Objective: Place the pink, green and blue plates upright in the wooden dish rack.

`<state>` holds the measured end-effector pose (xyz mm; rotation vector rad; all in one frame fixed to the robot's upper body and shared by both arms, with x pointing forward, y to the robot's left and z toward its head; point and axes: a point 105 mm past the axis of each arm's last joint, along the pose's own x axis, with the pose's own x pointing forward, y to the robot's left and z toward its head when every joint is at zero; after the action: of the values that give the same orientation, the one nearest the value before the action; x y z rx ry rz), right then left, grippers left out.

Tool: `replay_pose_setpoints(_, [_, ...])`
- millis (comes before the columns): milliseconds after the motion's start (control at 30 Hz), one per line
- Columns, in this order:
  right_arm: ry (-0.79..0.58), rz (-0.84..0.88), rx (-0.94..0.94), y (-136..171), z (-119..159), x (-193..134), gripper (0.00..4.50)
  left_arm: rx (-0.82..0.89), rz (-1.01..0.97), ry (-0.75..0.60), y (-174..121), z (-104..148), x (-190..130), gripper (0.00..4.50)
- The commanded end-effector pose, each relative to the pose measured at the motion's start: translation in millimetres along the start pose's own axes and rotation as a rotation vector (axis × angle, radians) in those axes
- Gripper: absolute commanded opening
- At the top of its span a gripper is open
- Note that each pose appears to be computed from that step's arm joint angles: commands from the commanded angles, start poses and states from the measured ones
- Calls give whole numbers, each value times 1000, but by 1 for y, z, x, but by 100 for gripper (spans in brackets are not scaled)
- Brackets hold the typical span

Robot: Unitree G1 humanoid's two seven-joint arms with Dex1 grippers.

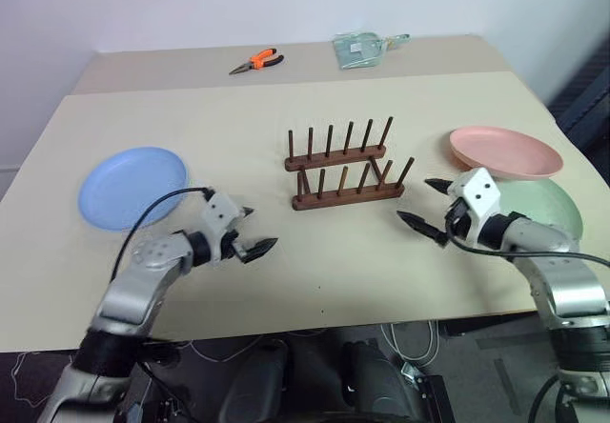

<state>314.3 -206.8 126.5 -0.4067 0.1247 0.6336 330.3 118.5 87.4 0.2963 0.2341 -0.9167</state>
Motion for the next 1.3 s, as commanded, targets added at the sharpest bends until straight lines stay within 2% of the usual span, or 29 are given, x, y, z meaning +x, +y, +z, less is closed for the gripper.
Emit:
replay_pose_setpoints(33, [-37,-74,-32,1,14,-12,445,24,-101,9,-2,1,29,450])
replay_pose_setpoints(267, [-6,-159,-20,13,10,-37,445,36,-214,39,-6,2,70,450])
replay_pose_setpoints(367, [3,-172,-15,16,10,-39,450,42,-220,31,-5,2,74,365])
replay_pose_setpoints(533, [6,-169,-27,16,12,-33,450,75,-250,16,-9,0,69,113])
replay_pose_setpoints(567, [7,-168,-30,15,12,-32,450,85,-262,6,-12,1,67,78])
replay_pose_setpoints(600, [8,-167,-32,14,12,-32,450,96,-271,-2,-14,2,65,77])
replay_pose_setpoints(800, [53,-170,-48,4,3,-41,450,196,-405,-47,-37,9,43,77])
replay_pose_setpoints(900, [99,-179,-59,-1,-6,-52,450,250,-465,-22,-44,6,32,77])
replay_pose_setpoints(1133, [160,-183,-78,-5,-20,-64,450,252,-368,61,-25,-8,29,413])
replay_pose_setpoints(1167, [162,-180,-78,-4,-21,-65,450,241,-349,71,-22,-9,28,444])
replay_pose_setpoints(1200, [162,-165,-72,-2,-21,-65,450,227,-331,81,-19,-11,24,444])
replay_pose_setpoints(1267, [160,-83,-43,10,-22,-63,392,150,-324,113,-19,-20,3,450])
replay_pose_setpoints(1300, [158,-52,-34,15,-22,-62,358,122,-328,123,-22,-24,-7,421])
